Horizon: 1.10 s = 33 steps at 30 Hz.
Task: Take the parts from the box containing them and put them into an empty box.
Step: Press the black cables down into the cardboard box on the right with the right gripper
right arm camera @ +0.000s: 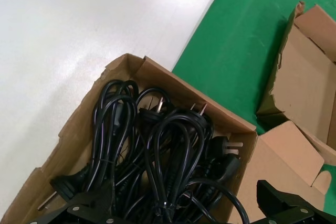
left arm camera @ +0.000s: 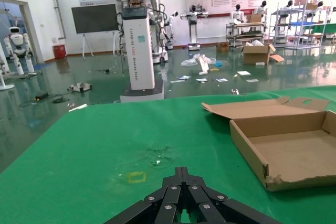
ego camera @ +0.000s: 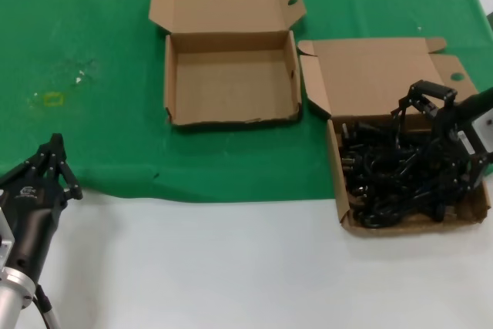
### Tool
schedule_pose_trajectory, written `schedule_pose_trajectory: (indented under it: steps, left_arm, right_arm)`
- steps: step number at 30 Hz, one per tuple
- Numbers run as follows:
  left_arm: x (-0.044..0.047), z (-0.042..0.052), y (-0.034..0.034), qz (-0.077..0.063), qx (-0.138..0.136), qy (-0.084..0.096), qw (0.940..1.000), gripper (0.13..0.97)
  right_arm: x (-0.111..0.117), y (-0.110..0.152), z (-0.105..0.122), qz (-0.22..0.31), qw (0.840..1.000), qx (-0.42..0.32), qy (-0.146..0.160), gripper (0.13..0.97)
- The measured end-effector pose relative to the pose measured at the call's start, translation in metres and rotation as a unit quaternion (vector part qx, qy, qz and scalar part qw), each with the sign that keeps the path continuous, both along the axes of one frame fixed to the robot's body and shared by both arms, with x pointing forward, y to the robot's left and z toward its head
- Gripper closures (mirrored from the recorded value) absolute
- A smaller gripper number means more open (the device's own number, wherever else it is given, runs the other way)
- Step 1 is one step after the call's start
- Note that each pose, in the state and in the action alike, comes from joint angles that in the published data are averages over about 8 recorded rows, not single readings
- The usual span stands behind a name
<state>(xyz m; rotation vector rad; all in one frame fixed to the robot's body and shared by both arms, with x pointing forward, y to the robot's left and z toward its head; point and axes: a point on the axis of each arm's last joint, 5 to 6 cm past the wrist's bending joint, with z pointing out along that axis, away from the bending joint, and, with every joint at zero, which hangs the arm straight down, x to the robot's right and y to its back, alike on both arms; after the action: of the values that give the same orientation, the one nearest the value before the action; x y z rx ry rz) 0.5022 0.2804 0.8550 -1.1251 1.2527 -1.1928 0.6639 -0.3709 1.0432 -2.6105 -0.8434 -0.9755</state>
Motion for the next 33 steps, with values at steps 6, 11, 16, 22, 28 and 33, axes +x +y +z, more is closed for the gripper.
schedule_pose_trajectory:
  steps: [6, 11, 16, 22, 28, 33]
  left_arm:
    - [0.0000, 0.0000, 0.0000, 0.000, 0.000, 0.000, 1.0000, 0.953]
    - [0.0000, 0.0000, 0.0000, 0.000, 0.000, 0.000, 1.0000, 0.953]
    - [0.0000, 0.0000, 0.0000, 0.000, 0.000, 0.000, 1.0000, 0.953]
    - [0.0000, 0.0000, 0.0000, 0.000, 0.000, 0.000, 1.0000, 0.953]
    - [0.0000, 0.0000, 0.0000, 0.000, 0.000, 0.000, 1.0000, 0.953]
    - [0.0000, 0.0000, 0.0000, 0.000, 0.000, 0.000, 1.0000, 0.953]
  right_arm:
    - [0.003, -0.001, -0.004, 0.007, 1.000, -0.004, -0.007, 0.130]
    - [0.005, -0.001, -0.006, 0.010, 1.000, -0.006, -0.010, 0.142]
    - [0.005, -0.002, -0.008, 0.012, 1.000, -0.007, -0.012, 0.154]
    - [0.005, -0.001, -0.010, 0.012, 1.000, -0.004, -0.011, 0.226]
    - [0.004, -0.001, -0.010, 0.010, 1.000, -0.001, -0.010, 0.250]
    - [0.002, -0.001, -0.011, 0.008, 1.000, 0.001, -0.010, 0.354]
